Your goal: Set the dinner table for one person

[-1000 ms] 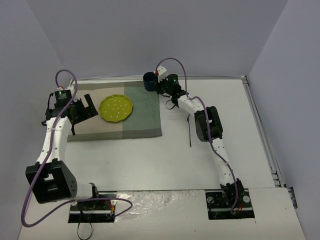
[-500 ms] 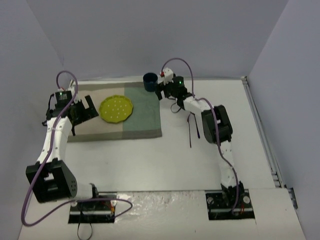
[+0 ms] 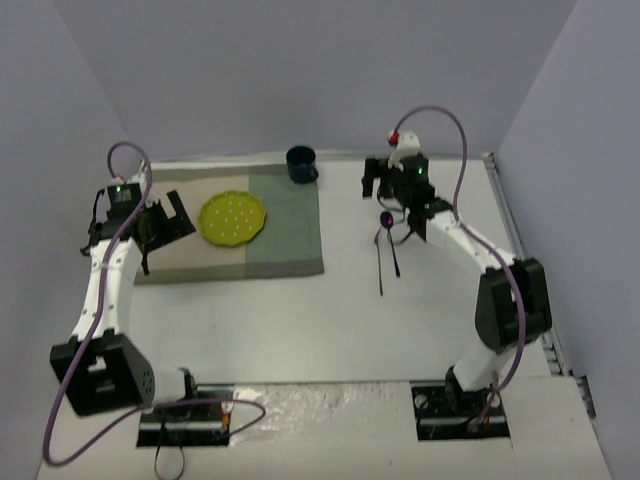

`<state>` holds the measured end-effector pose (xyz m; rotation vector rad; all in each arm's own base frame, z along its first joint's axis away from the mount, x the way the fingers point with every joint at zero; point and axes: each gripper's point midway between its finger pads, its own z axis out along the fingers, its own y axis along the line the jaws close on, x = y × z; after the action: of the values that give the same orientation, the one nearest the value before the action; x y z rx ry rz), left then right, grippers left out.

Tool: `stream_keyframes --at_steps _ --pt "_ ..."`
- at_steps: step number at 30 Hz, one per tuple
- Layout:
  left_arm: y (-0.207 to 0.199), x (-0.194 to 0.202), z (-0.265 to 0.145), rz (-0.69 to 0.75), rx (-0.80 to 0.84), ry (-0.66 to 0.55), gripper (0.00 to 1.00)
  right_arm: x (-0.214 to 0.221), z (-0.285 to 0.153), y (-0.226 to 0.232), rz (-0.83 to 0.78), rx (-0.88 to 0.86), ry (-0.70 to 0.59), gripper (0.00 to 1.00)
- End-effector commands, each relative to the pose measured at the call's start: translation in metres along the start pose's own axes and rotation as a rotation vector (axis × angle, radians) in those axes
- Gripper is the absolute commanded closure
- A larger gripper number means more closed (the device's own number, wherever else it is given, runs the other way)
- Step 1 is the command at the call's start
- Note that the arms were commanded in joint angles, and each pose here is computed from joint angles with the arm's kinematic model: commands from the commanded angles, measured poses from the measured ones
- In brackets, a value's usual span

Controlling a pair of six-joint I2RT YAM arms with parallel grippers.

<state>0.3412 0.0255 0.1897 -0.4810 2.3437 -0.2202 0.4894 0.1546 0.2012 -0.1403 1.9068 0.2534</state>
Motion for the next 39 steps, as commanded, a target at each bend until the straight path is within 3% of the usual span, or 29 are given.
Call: stream_keyframes --at_steps 1,9,16,22,32,37,39 --pt "-0.015 -0.021 -0.02 0.041 -0.005 -0.086 0.03 0.064 -0.035 -0.046 0.151 0.181 0.122 0.2" --pt "-0.027 -0.001 -0.022 0.153 -0.039 -0.05 0.03 0.116 -0.036 -0.065 0.12 0.235 0.26 0.3" --pt "-0.023 0.0 -0.024 0.169 -0.062 -0.061 0.03 0.153 -0.005 -0.068 0.106 0.241 0.365 0.48" --pt "-0.021 0.001 -0.023 0.17 -0.071 -0.063 0.03 0.169 0.01 -0.071 0.076 0.252 0.406 0.54" --pt "-0.02 0.002 -0.021 0.17 -0.076 -0.057 0.03 0.187 0.01 -0.067 0.081 0.236 0.487 0.72" --pt "-0.02 0.002 -0.019 0.169 -0.076 -0.05 0.03 0.199 0.004 -0.072 0.078 0.25 0.533 0.95" --pt "-0.02 0.002 -0.019 0.17 -0.075 -0.049 0.03 0.194 0.002 -0.075 0.071 0.268 0.523 1.0"
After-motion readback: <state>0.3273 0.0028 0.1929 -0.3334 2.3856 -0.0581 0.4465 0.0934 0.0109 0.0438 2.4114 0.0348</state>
